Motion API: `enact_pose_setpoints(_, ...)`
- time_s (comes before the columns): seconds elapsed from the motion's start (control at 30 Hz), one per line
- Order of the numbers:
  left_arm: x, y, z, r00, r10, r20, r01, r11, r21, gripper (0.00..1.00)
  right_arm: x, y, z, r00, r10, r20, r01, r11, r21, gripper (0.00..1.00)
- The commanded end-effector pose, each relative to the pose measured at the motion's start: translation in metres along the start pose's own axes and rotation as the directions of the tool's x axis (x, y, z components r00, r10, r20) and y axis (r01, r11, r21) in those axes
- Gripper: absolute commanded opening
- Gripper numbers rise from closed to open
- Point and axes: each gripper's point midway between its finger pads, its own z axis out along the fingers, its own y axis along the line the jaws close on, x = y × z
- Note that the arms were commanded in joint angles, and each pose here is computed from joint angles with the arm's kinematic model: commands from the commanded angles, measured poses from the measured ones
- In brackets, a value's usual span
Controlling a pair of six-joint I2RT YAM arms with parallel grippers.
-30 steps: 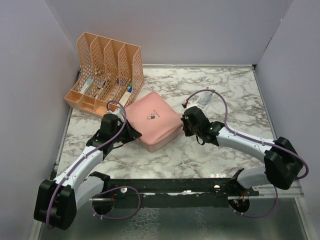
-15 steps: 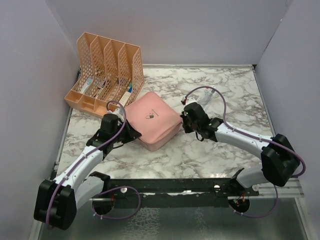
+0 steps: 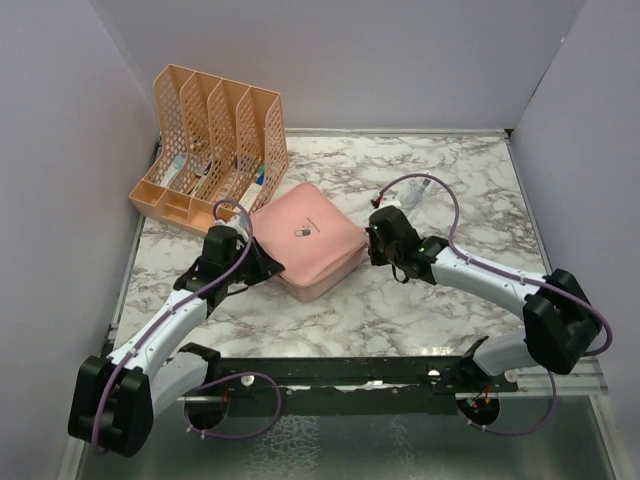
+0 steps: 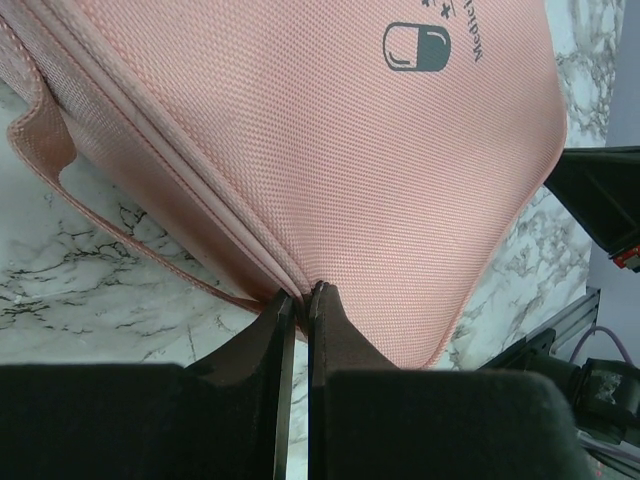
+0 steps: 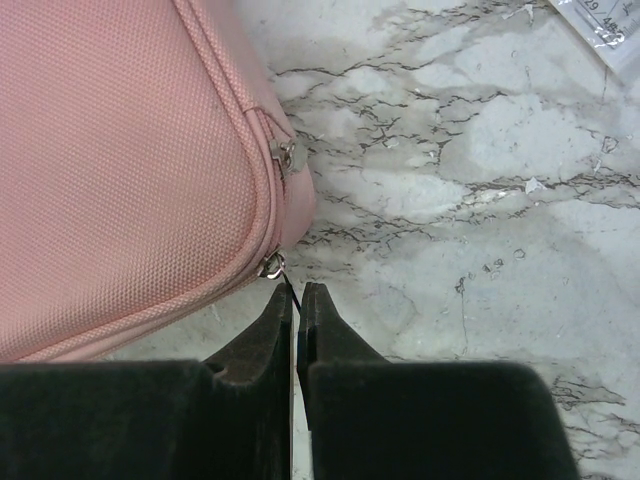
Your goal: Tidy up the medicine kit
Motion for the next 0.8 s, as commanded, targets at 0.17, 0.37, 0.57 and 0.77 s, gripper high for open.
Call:
enact_pose_setpoints(0.17, 0.003, 0.015, -0.005, 0.995, 0.095, -0.036, -0.097, 0.994, -0.057, 0.0, -0.043, -0.07, 0.004, 0.995, -0.005, 0.095, -0.018, 0.971, 0.238, 0.01)
enact_pose_setpoints(0.37, -0.008, 0.0, 0.002, 0.996, 0.082, -0.023, -0.082, 0.997, -0.007, 0.14, -0.006, -0.038, -0.021, 1.0, 0.016, -0.015, -0.016, 1.0, -0.003, 0.01)
enact_pose_setpoints(0.57, -0.022, -0.018, 0.013, 0.999, 0.046, -0.007, -0.046, 0.997, 0.061, 0.32, 0.036, -0.016, -0.044, 0.992, 0.054, -0.117, -0.074, 0.981, -0.177, 0.01)
enact_pose_setpoints(0.77, -0.019, -0.019, 0.012, 1.0, 0.016, -0.019, -0.015, 0.998, 0.062, 0.54, 0.061, -0.012, -0.044, 0.977, 0.067, -0.202, -0.109, 0.973, -0.202, 0.01)
